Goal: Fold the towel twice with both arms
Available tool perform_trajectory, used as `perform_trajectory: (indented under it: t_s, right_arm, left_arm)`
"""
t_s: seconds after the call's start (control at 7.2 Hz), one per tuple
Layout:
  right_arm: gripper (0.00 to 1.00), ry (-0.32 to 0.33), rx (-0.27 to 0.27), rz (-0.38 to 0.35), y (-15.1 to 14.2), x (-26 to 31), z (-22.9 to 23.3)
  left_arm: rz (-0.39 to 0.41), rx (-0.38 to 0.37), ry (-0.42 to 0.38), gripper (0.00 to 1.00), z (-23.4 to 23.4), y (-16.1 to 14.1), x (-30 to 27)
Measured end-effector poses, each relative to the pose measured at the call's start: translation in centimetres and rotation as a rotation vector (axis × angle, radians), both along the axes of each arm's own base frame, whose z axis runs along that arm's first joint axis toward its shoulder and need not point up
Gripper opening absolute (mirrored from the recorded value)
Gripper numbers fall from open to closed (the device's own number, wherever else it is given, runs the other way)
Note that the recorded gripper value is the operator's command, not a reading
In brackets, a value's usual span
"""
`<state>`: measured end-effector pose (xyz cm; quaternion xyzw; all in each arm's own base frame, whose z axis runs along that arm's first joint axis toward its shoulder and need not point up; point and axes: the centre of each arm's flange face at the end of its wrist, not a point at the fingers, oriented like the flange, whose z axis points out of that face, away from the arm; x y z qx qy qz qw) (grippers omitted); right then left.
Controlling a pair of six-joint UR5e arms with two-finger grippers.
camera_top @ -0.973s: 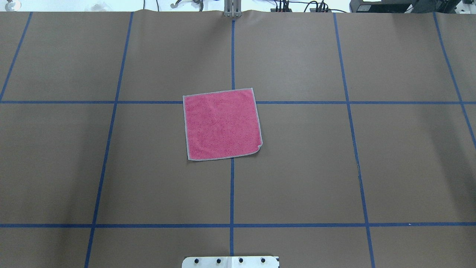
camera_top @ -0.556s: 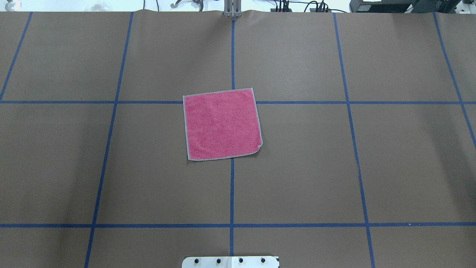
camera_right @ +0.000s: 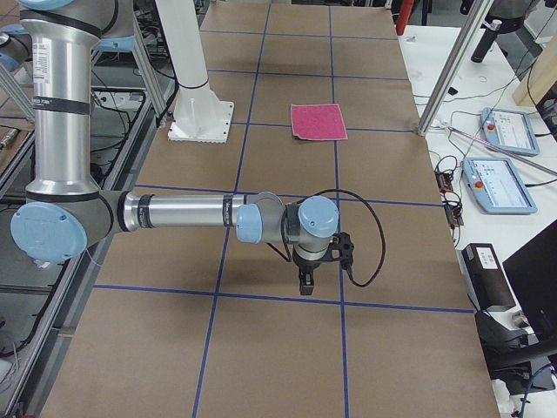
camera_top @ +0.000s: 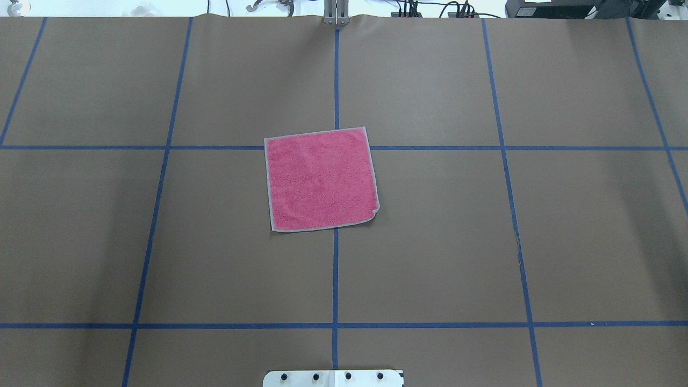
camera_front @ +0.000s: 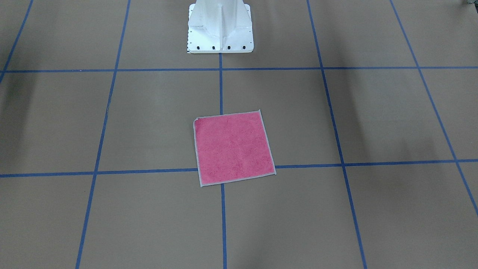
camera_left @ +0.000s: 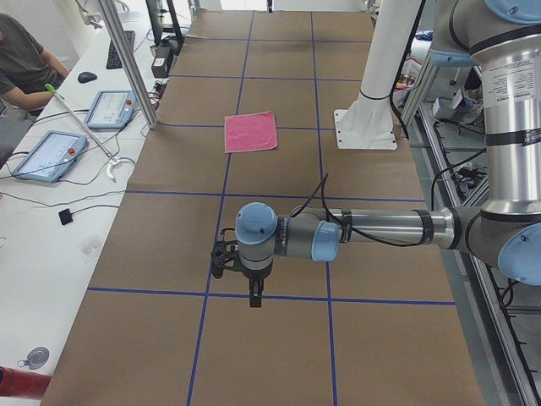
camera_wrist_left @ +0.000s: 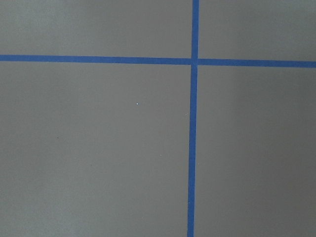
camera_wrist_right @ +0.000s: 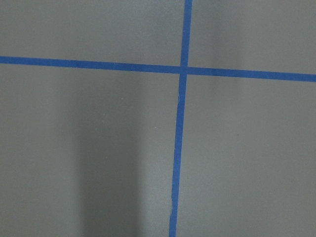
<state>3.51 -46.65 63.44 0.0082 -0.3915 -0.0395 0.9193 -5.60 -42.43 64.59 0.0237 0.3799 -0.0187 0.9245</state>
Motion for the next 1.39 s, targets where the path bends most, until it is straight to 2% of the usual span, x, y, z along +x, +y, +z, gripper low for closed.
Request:
perform_trajectory:
  t_s: [0.28,0.69,0.97,1.39]
  right_arm:
    - [1.00,-0.008,0.048,0.005,-0.3,-0.1,-0.6]
    - [0.99,-0.062,0.021,0.075,-1.3,-4.2,-2.9]
    - [0.97,-0.110,-0.031,0.190,-2.1,-10.4,-6.5]
    - [0.92,-0.160,-0.172,0.316,-1.8,-24.3,-16.0]
  left_arm:
    - [-0.001,0.037,0.003,1.00,-0.4,0.0,0.0]
    - [0.003,0.054,0.015,1.00,-0.7,-0.1,0.3]
    - [0.032,0.053,0.058,1.00,-1.1,-0.2,1.7]
    - [0.006,-0.041,0.133,1.00,-2.3,-0.9,4.9]
